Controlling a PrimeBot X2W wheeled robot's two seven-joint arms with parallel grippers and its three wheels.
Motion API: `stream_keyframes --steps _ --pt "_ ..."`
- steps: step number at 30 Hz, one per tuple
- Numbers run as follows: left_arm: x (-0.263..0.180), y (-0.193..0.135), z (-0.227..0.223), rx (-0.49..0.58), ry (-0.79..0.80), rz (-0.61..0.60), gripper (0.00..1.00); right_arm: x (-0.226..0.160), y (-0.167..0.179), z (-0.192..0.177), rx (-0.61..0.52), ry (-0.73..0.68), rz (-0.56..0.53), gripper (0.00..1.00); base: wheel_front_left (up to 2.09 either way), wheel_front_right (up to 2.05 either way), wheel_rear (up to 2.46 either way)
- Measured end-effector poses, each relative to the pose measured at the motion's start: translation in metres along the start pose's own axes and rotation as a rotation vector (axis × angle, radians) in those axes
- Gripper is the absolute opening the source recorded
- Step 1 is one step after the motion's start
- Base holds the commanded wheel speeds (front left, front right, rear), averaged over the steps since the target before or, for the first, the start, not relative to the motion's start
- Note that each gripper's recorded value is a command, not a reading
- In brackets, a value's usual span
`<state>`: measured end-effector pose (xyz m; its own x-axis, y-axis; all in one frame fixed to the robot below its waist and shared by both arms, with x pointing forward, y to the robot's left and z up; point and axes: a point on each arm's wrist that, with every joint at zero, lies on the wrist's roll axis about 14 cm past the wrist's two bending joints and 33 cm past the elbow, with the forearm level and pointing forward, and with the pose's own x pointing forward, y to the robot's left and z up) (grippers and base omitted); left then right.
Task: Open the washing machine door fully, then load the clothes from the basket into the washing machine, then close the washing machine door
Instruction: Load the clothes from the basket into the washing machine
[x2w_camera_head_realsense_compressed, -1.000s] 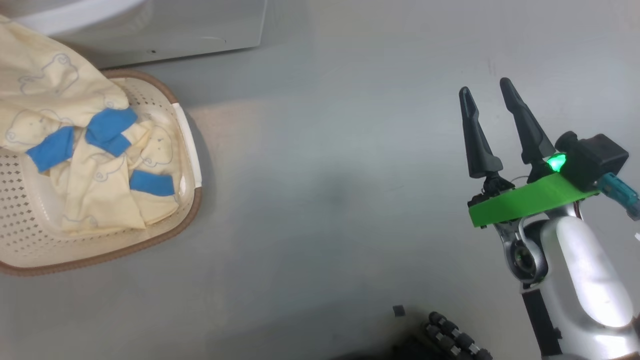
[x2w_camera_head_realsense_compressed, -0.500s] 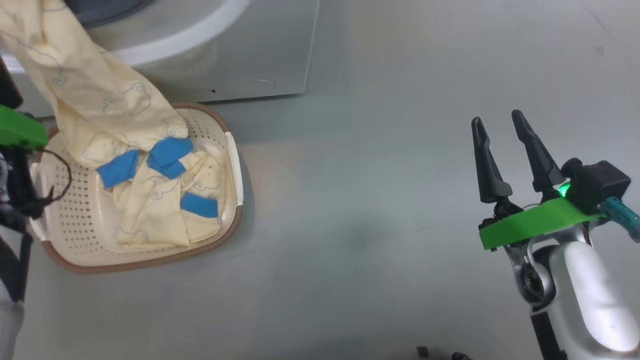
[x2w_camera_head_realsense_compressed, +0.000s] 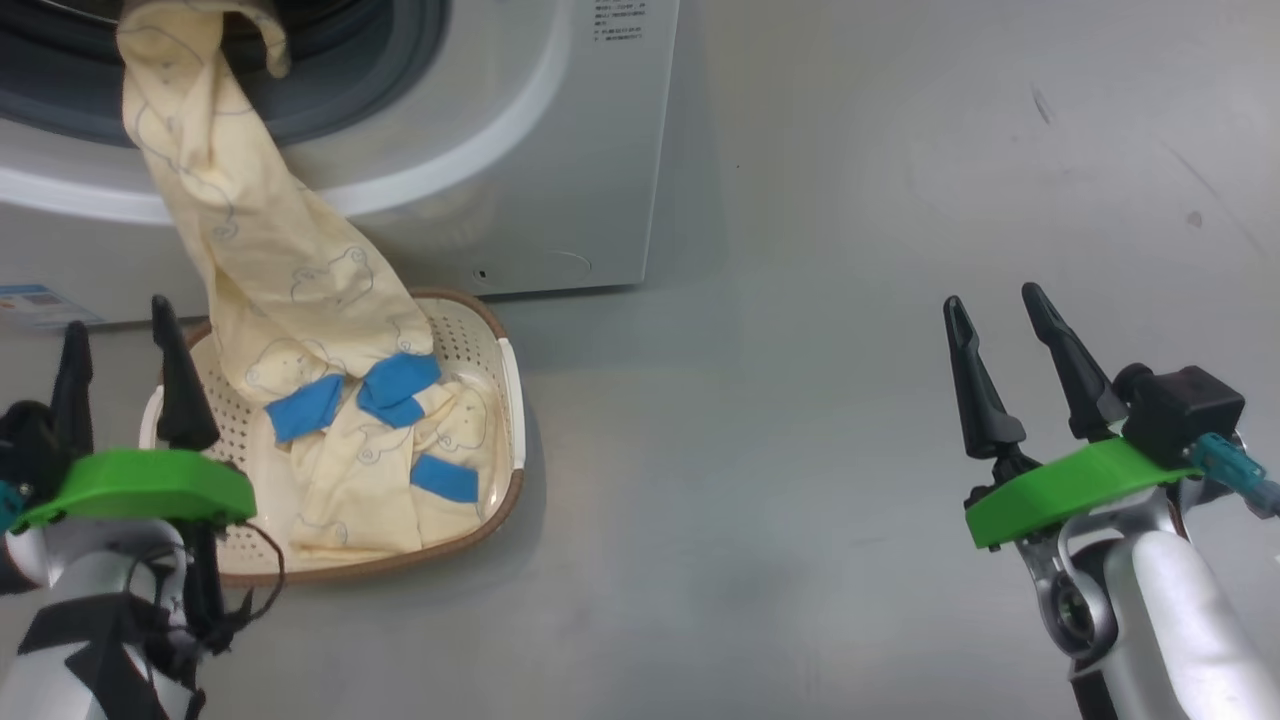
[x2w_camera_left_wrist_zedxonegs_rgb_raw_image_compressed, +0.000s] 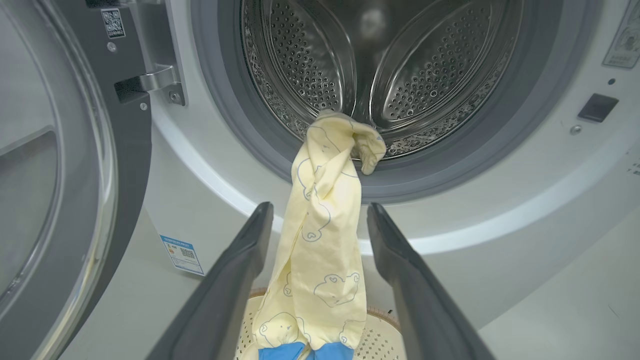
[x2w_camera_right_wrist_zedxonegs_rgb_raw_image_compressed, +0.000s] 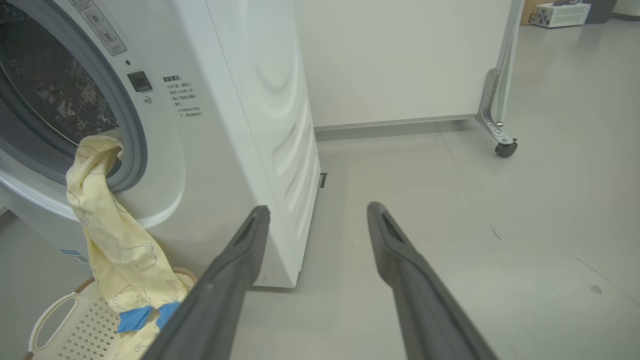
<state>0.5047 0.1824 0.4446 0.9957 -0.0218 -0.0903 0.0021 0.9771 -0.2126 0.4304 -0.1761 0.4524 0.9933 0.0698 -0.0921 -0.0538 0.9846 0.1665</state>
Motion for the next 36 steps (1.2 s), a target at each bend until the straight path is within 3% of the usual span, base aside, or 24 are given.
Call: stream_keyframes --steps 22,36 --pt "-0.092 -0.016 -0.001 0.046 0.019 0.002 1.00 -0.044 0.012 0.024 -0.003 -0.030 0.019 1.00 0.00 0.00 0.00" --pt "-0.101 -0.021 -0.002 0.045 0.027 -0.008 1.00 -0.046 0.020 0.028 -0.003 -0.037 0.040 1.00 0.00 0.00 0.00"
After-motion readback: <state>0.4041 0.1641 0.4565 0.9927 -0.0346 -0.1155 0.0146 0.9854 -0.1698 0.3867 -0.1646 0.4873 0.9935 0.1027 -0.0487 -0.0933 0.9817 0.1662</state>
